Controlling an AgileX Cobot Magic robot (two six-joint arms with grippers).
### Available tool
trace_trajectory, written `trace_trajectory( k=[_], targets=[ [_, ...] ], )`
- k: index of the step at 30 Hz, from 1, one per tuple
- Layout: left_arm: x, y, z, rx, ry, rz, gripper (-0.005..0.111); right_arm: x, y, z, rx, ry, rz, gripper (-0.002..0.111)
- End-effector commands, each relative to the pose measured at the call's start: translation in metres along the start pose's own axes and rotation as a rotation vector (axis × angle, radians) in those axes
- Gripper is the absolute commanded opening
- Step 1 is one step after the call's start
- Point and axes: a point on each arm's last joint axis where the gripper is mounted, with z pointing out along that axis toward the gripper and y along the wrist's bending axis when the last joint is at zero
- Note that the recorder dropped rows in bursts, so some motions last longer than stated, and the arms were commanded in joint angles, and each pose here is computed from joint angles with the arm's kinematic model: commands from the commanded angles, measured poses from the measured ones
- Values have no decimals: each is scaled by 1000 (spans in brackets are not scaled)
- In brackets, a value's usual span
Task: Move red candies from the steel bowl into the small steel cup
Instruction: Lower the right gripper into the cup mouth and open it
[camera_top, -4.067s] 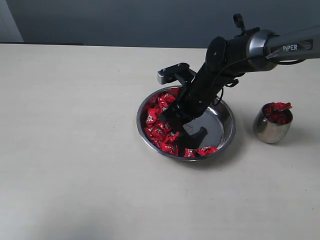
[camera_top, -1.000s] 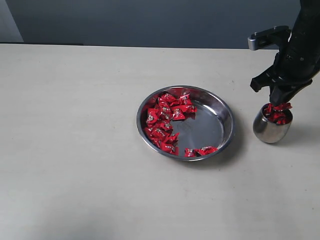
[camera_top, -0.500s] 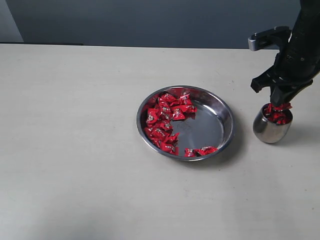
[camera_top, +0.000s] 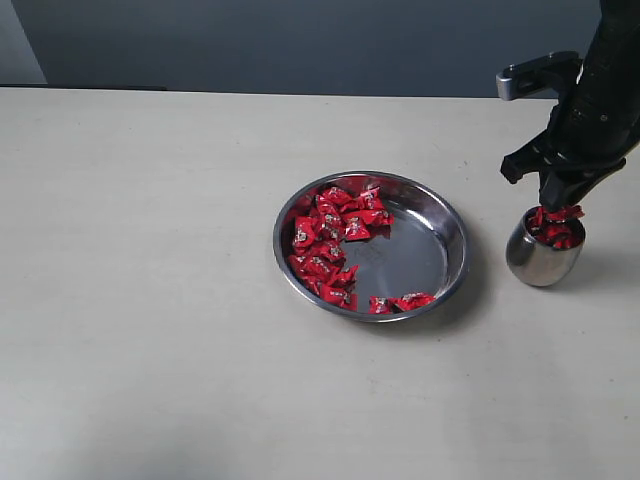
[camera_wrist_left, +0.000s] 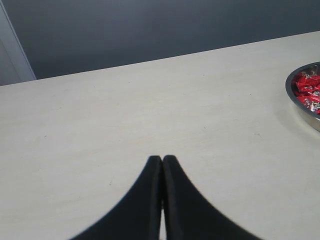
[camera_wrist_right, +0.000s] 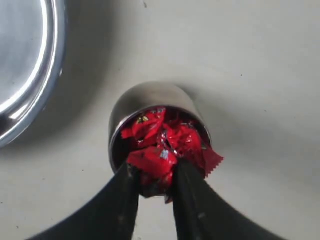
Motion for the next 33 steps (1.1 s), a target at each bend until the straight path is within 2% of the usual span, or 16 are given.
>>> trace_trajectory(
  k=[1, 23, 33],
  targets=[
    [-1, 0, 0, 10, -10, -2, 0, 2, -2, 0, 6, 13, 4, 24],
    [-1, 0, 0, 10, -10, -2, 0, 3, -2, 0, 2, 27, 11, 24],
    [-1, 0, 0, 10, -10, -2, 0, 1, -3, 15, -3, 72, 20, 24]
  ],
)
